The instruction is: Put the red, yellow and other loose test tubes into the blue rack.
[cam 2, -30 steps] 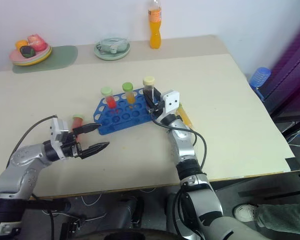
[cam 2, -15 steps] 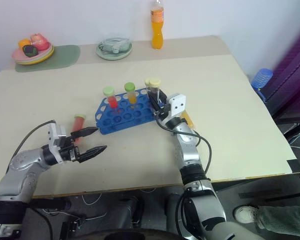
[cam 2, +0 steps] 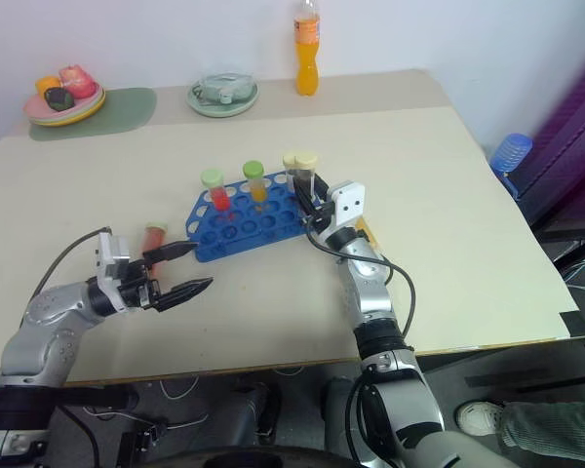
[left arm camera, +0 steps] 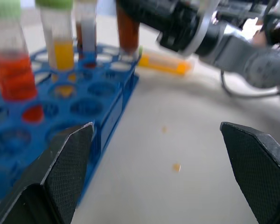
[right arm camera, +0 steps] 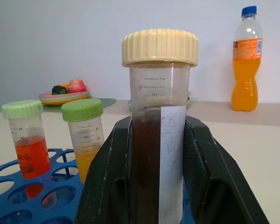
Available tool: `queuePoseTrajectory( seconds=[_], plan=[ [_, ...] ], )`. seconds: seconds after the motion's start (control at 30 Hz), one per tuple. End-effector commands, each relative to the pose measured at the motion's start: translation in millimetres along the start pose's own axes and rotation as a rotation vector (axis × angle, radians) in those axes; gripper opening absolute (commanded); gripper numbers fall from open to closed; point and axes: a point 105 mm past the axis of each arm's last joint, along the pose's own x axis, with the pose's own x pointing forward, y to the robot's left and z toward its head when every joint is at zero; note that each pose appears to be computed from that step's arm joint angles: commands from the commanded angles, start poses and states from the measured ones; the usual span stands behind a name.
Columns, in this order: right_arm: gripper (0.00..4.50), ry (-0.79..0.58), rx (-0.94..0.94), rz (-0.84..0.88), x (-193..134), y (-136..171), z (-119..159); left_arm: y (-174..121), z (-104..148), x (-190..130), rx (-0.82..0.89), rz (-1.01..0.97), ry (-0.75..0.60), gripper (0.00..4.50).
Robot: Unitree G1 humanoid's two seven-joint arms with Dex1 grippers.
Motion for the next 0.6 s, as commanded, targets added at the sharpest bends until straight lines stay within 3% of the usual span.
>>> queuePoseTrajectory(
  seconds=[0.03, 0.57, 0.6],
  plan=[
    [0.78, 0.044, 0.009, -0.022, -5.0, -4.1, -11.5, -3.0, 27.0, -5.8, 0.039, -0.033, -0.078, 4.50],
    [0.78, 0.043, 0.083, 0.025, -1.0, 1.7, -14.2, -10.9, 39.3, -1.9, 0.026, -0.034, -0.083, 4.50],
    [1.28, 0.037, 0.086, 0.034, -1.4, 2.5, -12.8, -10.9, 39.8, -1.4, 0.026, -0.034, -0.084, 4.50]
  ],
)
